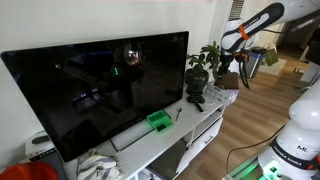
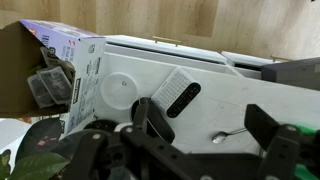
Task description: Put the black pouch in the green lunchbox
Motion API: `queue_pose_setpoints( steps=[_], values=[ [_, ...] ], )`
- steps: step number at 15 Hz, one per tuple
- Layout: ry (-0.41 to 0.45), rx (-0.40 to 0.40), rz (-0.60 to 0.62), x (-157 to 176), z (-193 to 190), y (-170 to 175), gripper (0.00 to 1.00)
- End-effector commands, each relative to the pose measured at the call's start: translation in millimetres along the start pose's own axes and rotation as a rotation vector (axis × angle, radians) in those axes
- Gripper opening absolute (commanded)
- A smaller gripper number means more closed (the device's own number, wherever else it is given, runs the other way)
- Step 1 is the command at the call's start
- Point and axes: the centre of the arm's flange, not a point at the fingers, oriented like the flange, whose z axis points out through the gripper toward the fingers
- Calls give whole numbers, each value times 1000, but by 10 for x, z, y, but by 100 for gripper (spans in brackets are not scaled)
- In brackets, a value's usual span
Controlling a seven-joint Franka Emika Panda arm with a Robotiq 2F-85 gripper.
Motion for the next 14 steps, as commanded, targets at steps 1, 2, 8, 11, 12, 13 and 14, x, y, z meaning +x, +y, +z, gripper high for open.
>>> queue_pose_setpoints(
  steps=[1, 2, 8, 11, 12, 13, 14],
  values=[
    [-8, -25, -10, 370, 539, 157, 100],
    [-4, -26, -29, 454, 697, 173, 100],
    [-52, -90, -135, 798, 1450, 260, 100],
    [-53, -105, -229, 902, 1758, 340, 100],
    [-51, -84, -264, 924, 1838, 360, 100],
    [-67, -31, -295, 940, 1890, 378, 100],
    [-62, -66, -232, 820, 1771, 232, 100]
  ],
)
